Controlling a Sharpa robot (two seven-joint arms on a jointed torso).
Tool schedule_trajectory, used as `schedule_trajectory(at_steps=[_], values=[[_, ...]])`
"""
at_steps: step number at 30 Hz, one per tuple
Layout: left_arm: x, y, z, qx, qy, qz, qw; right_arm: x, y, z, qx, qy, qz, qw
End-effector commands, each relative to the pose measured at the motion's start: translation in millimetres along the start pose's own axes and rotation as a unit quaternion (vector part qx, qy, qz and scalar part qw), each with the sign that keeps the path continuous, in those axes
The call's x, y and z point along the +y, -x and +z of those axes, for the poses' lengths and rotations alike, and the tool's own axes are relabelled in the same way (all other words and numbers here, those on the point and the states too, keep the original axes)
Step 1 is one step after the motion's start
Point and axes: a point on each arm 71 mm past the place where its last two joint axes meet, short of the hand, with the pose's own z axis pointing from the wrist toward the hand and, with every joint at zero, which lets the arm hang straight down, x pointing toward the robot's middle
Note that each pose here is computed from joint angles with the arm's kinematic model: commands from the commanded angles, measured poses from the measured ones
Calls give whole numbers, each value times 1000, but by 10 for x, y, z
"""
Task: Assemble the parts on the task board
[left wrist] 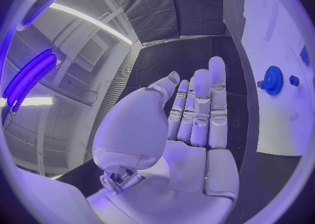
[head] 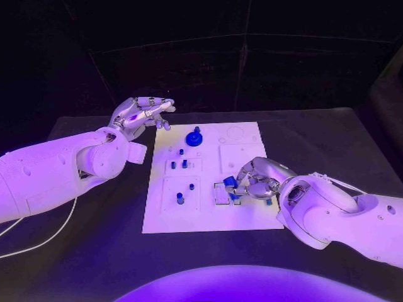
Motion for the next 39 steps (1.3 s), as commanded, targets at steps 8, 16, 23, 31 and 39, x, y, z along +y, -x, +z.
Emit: schedule_trajectory(at_steps=[8, 16, 23, 31, 39], values=[[-13, -37, 9, 10, -2, -6, 1000, 9, -131, 131, 54, -36, 13, 998], [-10, -48, 16, 11, -2, -7, 1000, 15, -166, 198, 56, -54, 4, 997], [-8, -54, 20, 12, -2, -7, 1000, 17, -155, 248, 35, -59, 4, 998], [-7, -47, 22, 11, -1, -7, 1000, 20, -131, 262, 18, -54, 6, 998], [-6, -45, 21, 11, -1, -7, 1000, 65, -130, 204, 29, -21, -5, 999]])
